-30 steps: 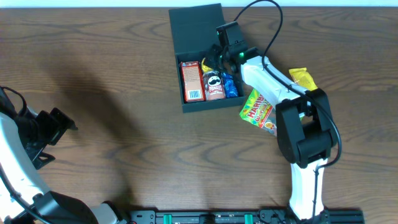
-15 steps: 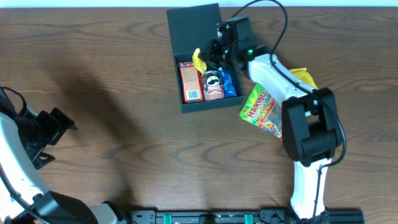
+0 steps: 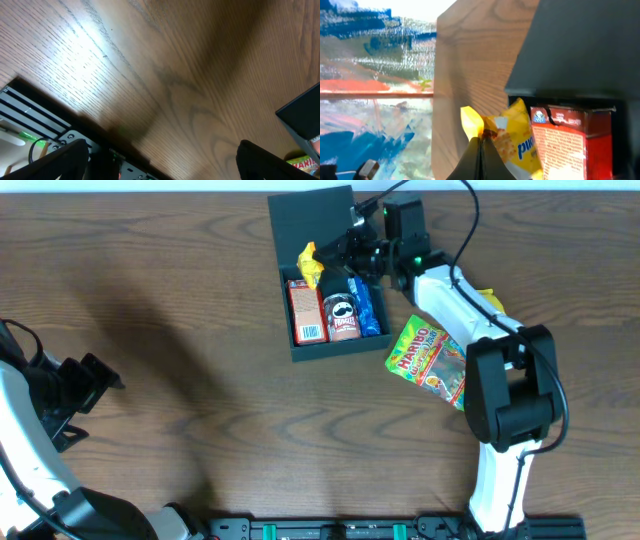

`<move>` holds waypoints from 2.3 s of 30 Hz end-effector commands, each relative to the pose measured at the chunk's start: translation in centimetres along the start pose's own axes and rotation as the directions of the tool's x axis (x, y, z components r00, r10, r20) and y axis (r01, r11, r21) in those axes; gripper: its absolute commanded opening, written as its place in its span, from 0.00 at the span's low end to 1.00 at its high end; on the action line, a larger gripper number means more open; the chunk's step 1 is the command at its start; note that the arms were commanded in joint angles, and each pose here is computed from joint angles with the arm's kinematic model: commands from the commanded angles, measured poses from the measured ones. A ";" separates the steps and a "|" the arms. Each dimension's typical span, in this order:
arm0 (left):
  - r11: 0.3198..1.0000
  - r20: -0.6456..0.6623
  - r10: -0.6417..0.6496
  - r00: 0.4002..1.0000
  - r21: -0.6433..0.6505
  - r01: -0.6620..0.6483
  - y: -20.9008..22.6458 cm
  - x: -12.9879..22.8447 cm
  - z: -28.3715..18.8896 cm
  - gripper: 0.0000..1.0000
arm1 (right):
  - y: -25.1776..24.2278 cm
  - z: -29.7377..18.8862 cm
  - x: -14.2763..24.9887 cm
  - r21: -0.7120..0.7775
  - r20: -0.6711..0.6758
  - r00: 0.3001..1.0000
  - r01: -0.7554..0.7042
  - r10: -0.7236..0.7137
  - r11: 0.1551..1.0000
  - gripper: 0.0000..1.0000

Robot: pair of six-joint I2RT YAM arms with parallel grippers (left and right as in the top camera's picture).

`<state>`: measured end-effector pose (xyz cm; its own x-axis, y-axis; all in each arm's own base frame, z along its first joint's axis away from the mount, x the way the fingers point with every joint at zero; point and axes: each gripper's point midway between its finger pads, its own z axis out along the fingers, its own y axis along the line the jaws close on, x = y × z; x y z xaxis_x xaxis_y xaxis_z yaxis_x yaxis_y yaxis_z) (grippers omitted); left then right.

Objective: Pack container
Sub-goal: 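Push the yellow packet down between the biscuit box and Pringles can, then push the black box leftward with the right gripper to straighten it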

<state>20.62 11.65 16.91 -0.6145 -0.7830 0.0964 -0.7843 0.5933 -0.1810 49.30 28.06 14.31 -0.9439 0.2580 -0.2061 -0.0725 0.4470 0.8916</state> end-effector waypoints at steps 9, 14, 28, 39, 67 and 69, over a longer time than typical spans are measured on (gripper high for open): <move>1.000 0.013 -0.001 1.000 -0.001 0.001 0.1 -0.2 -0.4 0.95 | -2.8 0.1 1.6 0.003 0.031 0.999 -0.025 0.025 1.000 0.01; 1.000 0.013 -0.001 1.000 -0.001 0.001 0.1 -0.1 -0.4 0.95 | -4.9 -0.1 0.9 0.088 0.096 0.995 0.027 -0.035 0.996 0.02; 1.000 0.013 -0.001 1.000 -0.001 0.001 0.1 -0.2 -0.4 0.95 | -9.3 -1.7 -2.1 0.363 0.236 0.951 0.106 -0.201 0.926 0.01; 1.000 0.013 -0.001 1.000 -0.001 0.001 0.0 -0.1 -0.4 0.95 | -11.7 -2.7 -2.1 0.477 0.246 0.947 0.069 -0.208 0.876 0.02; 1.000 0.013 -0.001 1.000 0.000 0.001 0.0 -0.2 -0.4 0.95 | -6.4 -7.3 -3.2 0.571 0.311 0.895 0.093 -0.320 0.816 0.02; 1.000 0.013 -0.001 1.000 -0.001 0.001 0.1 -0.2 -0.4 0.95 | -5.7 -8.1 -3.1 0.610 0.302 0.881 0.115 -0.365 0.784 0.05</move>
<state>20.62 11.65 16.91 -0.6145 -0.7830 0.0964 -0.7843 0.5933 -0.1810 50.42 17.88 11.88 -0.7279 0.3705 -0.5770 0.0566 0.8710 0.4879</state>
